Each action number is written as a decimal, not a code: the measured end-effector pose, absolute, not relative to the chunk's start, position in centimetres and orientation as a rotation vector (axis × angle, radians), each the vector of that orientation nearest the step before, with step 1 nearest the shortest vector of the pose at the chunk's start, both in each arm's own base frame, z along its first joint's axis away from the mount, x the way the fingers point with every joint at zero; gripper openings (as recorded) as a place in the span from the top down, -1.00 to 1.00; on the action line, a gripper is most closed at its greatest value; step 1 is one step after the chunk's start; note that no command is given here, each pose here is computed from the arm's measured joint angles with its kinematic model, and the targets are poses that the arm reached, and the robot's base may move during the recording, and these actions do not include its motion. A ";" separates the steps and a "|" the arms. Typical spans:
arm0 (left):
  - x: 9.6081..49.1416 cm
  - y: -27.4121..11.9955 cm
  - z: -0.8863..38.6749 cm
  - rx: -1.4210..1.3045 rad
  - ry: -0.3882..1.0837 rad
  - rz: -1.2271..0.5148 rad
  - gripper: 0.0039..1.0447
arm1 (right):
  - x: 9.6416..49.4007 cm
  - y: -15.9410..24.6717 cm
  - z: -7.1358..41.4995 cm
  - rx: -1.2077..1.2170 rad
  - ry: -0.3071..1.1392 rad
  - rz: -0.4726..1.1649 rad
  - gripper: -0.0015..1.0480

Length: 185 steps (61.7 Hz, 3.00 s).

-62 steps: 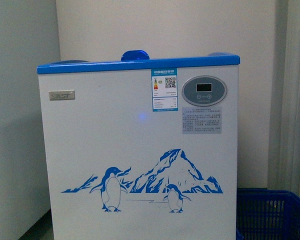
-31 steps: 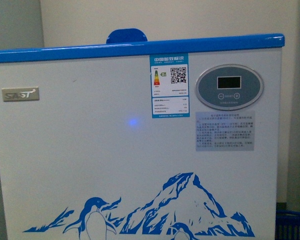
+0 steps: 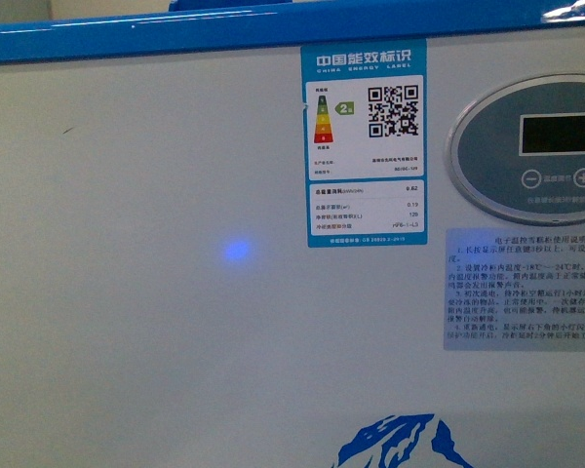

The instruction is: Put drink in fridge

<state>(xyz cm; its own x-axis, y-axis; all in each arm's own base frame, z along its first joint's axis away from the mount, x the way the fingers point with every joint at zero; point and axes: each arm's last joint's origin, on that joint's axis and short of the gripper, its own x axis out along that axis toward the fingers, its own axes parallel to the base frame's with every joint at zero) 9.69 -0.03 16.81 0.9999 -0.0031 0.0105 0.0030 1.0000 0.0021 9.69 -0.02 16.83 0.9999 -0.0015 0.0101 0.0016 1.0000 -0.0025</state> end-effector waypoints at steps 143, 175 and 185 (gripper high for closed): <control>9.7 0.0 16.8 0.002 -0.010 -0.003 -0.85 | 40.5 -16.3 -16.4 -0.062 1.026 -0.717 -0.85; 9.7 0.0 16.8 0.002 -0.010 -0.003 -0.85 | 40.0 -16.9 -19.3 -0.096 1.088 -0.820 -0.85; 9.7 0.0 16.8 0.002 -0.010 -0.003 -0.85 | 40.2 -17.0 -19.1 -0.094 1.083 -0.826 -0.85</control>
